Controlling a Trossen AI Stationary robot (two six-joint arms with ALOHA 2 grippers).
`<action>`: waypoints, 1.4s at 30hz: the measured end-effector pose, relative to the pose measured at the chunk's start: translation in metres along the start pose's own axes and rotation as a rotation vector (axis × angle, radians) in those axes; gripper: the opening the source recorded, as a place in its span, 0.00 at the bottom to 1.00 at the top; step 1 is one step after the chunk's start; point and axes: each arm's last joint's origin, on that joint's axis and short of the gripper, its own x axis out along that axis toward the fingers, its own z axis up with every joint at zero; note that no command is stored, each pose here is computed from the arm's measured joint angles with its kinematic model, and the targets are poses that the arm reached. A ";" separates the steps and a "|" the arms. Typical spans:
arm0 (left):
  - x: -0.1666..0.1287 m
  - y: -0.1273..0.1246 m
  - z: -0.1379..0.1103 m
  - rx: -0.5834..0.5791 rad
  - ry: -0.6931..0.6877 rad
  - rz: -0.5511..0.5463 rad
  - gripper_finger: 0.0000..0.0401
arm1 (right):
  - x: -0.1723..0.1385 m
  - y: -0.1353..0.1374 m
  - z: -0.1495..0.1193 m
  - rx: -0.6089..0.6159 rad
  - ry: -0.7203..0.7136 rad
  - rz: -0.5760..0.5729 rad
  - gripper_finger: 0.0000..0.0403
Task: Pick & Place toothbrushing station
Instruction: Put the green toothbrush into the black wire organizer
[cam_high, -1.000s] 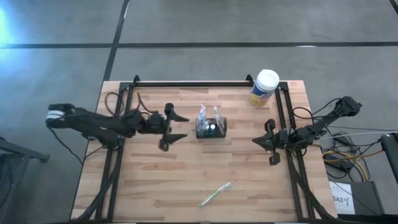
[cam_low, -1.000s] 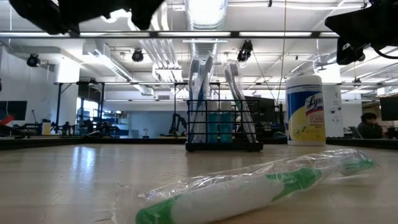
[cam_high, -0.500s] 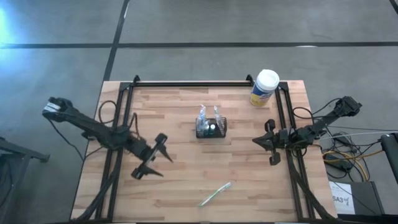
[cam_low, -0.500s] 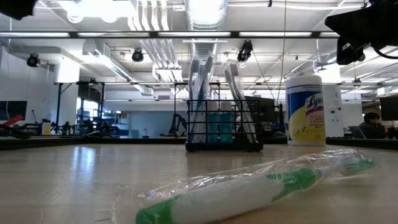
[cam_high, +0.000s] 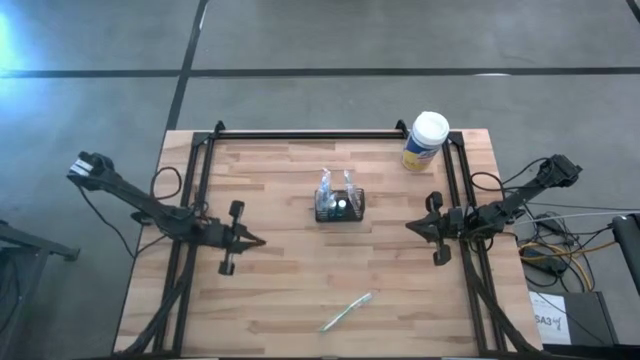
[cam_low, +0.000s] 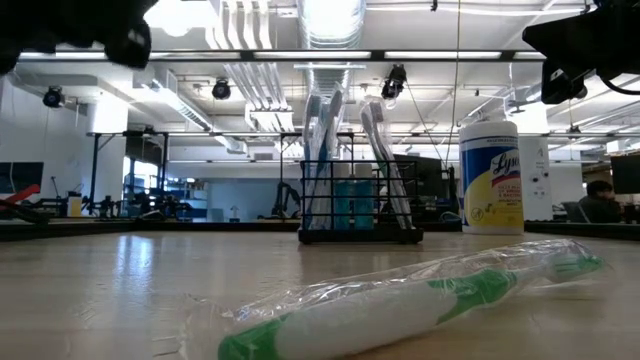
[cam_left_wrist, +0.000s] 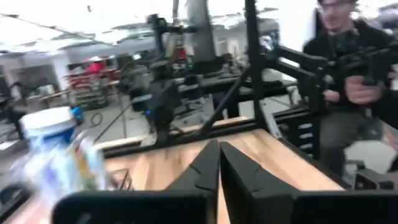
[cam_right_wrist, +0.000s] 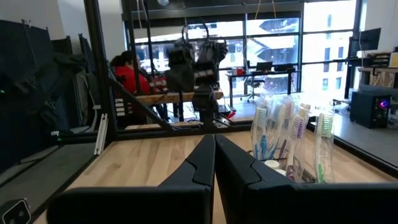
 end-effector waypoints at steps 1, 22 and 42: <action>-0.005 0.001 -0.006 -0.015 -0.008 0.018 0.02 | 0.000 0.000 0.000 0.000 0.000 0.000 0.02; -0.022 0.004 -0.040 -0.095 0.038 0.096 0.03 | 0.000 0.000 -0.001 -0.031 0.005 -0.005 0.02; -0.025 0.005 -0.058 -0.187 0.201 0.226 0.02 | 0.000 -0.002 -0.001 -0.097 0.009 -0.062 0.02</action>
